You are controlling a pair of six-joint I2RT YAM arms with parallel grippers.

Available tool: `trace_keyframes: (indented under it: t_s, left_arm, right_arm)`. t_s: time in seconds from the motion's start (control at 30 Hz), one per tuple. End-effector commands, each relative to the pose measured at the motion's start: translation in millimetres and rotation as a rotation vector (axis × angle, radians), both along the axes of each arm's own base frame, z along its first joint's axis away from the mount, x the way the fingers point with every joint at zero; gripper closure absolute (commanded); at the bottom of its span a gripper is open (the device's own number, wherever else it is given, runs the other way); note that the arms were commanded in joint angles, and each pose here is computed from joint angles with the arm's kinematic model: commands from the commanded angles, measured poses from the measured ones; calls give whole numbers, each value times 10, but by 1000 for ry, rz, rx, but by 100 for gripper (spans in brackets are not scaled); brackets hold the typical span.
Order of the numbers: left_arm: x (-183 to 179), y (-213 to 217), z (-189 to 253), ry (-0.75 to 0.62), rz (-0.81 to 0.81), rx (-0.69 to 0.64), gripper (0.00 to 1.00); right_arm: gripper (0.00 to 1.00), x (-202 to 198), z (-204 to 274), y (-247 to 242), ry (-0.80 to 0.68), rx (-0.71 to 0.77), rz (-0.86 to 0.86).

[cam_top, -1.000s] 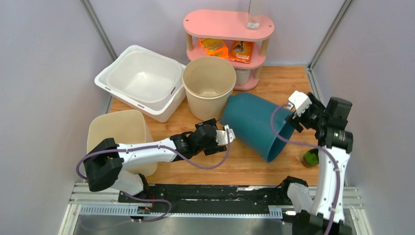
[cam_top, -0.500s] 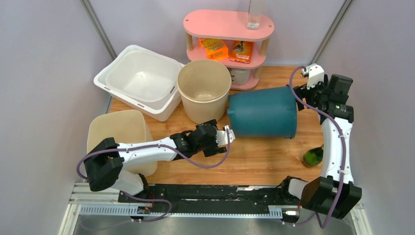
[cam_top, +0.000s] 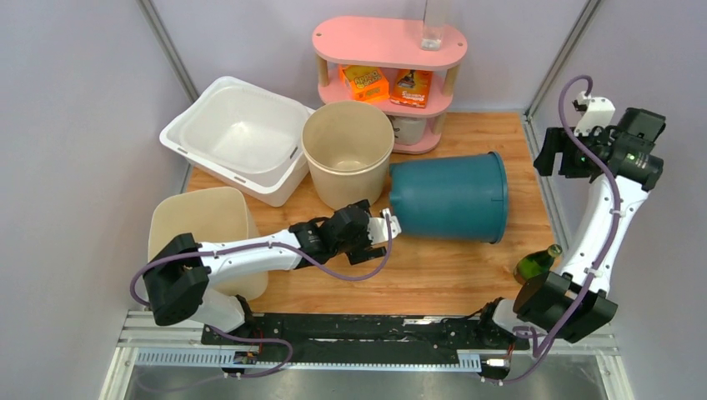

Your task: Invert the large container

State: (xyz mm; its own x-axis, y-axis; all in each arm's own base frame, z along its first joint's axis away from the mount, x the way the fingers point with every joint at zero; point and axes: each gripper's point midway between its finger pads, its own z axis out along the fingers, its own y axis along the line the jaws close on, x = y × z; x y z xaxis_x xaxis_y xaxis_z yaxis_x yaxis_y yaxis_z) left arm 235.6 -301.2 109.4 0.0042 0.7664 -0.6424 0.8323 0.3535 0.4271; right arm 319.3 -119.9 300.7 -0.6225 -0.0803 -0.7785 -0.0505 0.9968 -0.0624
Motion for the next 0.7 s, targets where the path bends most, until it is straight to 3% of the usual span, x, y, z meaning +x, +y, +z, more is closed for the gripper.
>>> trace_keyframes:
  t_s: [0.0,0.1,0.3,0.5,0.6,0.67]
  left_arm:
    - [28,-126,117,15,10,-67,0]
    - [23,-121,150,23,23,-81,0]
    - [74,37,268,143,183,-159,0]
    - [418,302,472,309,418,-322,0]
    - [539,336,543,363,472,-401,0]
    - [593,344,555,388,486,-438,0]
  right_arm:
    - [20,-325,-70,819,91,442,211]
    - [23,-391,-280,998,147,576,249]
    - [28,-368,-576,1006,186,596,237]
    - [64,-282,-728,1005,206,591,257]
    - [96,-257,-817,975,225,600,248]
    - [100,-224,-892,898,241,616,227]
